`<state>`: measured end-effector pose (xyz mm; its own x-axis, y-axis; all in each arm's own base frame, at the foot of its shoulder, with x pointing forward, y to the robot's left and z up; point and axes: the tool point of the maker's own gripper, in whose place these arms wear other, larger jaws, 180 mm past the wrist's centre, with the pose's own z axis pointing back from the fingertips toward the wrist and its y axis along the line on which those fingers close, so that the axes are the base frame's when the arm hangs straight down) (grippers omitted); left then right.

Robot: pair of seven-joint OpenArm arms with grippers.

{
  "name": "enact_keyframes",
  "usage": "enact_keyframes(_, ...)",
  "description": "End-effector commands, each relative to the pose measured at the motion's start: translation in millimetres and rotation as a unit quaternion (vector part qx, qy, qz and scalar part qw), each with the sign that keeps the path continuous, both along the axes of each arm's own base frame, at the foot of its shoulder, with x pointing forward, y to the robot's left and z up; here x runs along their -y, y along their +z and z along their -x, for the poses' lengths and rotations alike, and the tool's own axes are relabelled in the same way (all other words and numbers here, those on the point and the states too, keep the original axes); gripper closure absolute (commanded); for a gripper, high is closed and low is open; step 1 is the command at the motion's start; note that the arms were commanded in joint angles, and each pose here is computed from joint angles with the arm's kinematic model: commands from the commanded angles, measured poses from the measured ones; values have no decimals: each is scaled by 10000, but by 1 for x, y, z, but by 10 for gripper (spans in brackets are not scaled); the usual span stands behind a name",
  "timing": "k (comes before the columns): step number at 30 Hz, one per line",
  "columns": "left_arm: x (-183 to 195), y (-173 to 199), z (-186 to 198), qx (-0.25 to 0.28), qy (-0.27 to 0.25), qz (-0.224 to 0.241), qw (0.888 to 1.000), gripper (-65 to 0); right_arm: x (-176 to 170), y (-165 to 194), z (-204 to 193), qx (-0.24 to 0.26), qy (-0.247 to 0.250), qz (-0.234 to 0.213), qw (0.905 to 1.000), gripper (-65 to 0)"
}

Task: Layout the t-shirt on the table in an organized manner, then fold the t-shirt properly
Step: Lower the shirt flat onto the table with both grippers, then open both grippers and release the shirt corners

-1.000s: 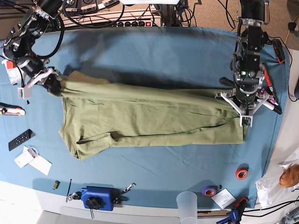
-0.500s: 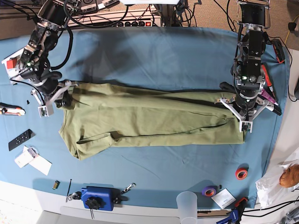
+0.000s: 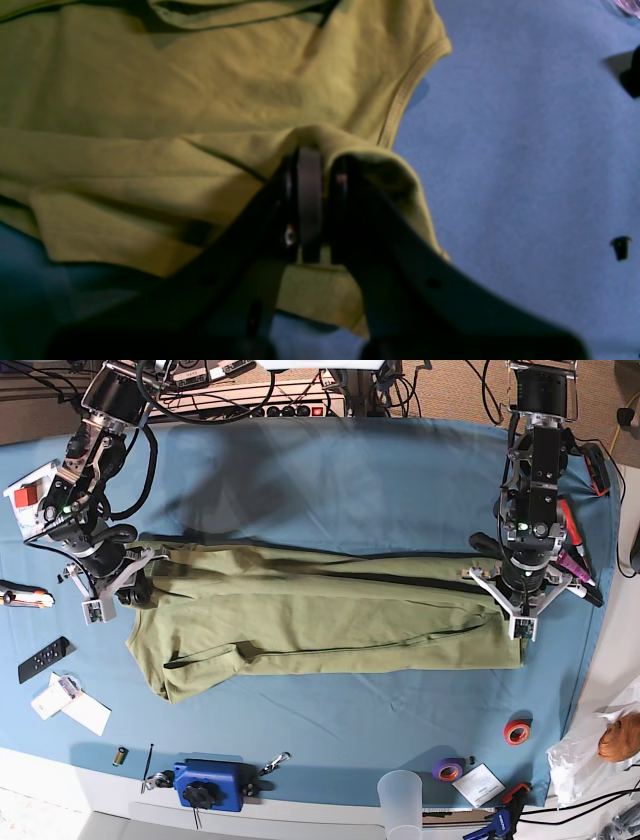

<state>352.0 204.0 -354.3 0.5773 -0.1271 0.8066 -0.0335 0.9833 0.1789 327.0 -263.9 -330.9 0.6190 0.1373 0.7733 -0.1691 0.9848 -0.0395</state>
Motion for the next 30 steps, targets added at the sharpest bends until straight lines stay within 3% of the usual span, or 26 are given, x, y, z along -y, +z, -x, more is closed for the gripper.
enact_keyframes(1,-4,17,-10,309,4,-92,9995,-46,4,15,-8,235,5,57,9997,0)
enact_keyframes(2,-4,17,-10,313,4,-90,9995,-110,4,15,-8,234,8,56,9997,-13)
enact_keyframes(4,-5,17,-10,314,6,-107,9995,-212,4,15,-8,244,7,51,9997,-131)
enact_keyframes(6,-7,18,-10,317,15,-208,9993,-241,4,16,-9,257,5,50,9997,-207)
enact_keyframes(12,-34,23,-3,269,795,-481,9953,-241,-4,23,-12,429,70,-279,9987,-212)
enact_keyframes(18,-31,45,3,197,839,-545,9948,-241,-8,39,-20,675,85,-606,9958,-211)
enact_keyframes(25,0,48,27,-116,191,-302,9993,-241,16,66,-8,1008,-66,-813,9916,-211)
enact_keyframes(30,-3,35,39,-128,71,-491,9987,-241,52,72,18,960,-618,-818,9901,-211)
